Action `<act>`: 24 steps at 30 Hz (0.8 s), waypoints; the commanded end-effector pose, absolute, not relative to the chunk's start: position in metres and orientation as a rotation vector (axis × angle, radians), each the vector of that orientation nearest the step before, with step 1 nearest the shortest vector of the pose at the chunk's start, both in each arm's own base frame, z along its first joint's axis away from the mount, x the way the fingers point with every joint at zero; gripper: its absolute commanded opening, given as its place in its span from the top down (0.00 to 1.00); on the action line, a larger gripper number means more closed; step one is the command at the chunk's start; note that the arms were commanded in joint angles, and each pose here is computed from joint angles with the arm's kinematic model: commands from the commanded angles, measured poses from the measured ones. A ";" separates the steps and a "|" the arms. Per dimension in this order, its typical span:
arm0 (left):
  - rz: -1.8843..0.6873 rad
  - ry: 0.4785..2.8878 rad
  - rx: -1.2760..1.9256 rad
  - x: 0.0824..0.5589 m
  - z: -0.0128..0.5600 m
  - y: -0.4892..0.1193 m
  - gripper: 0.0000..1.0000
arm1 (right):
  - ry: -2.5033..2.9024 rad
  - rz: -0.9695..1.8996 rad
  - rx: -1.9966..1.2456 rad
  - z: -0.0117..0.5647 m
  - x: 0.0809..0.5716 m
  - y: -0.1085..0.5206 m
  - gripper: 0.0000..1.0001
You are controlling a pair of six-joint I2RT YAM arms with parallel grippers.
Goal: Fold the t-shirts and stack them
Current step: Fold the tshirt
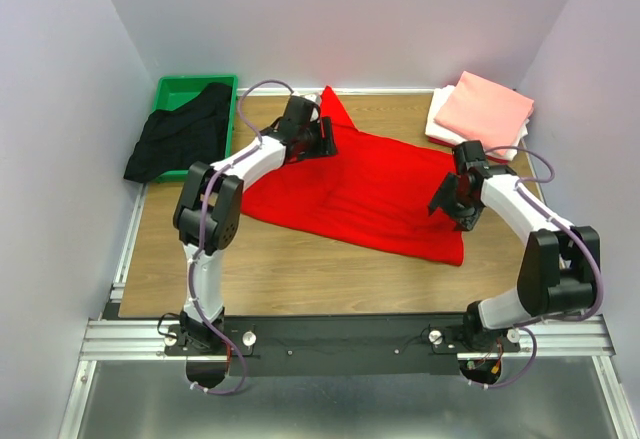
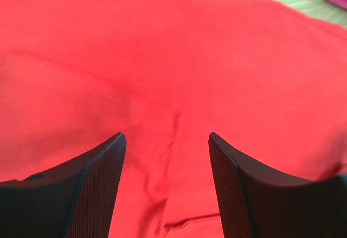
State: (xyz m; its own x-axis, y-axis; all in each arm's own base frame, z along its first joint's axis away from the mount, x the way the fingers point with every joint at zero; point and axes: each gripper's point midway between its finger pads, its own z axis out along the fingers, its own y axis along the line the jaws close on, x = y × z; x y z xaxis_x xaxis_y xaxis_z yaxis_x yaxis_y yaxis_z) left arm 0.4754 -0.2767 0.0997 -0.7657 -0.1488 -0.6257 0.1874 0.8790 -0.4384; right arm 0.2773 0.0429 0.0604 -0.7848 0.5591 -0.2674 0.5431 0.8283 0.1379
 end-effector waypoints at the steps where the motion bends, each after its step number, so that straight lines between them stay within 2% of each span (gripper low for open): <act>1: -0.505 2.332 -0.052 0.480 0.110 -0.227 0.29 | 2.653 -0.152 0.839 0.062 0.288 0.012 0.28; 9: -0.396 2.409 -0.125 0.451 0.067 -0.174 0.29 | 2.632 -0.257 0.845 0.050 0.301 -0.007 0.44; 16: -0.349 2.445 -0.154 0.431 0.047 -0.158 0.28 | 2.640 -0.315 0.824 0.032 0.307 -0.014 0.51; 24: -0.333 2.479 -0.173 0.418 0.031 -0.149 0.29 | 2.652 -0.325 0.828 0.026 0.302 -0.015 0.71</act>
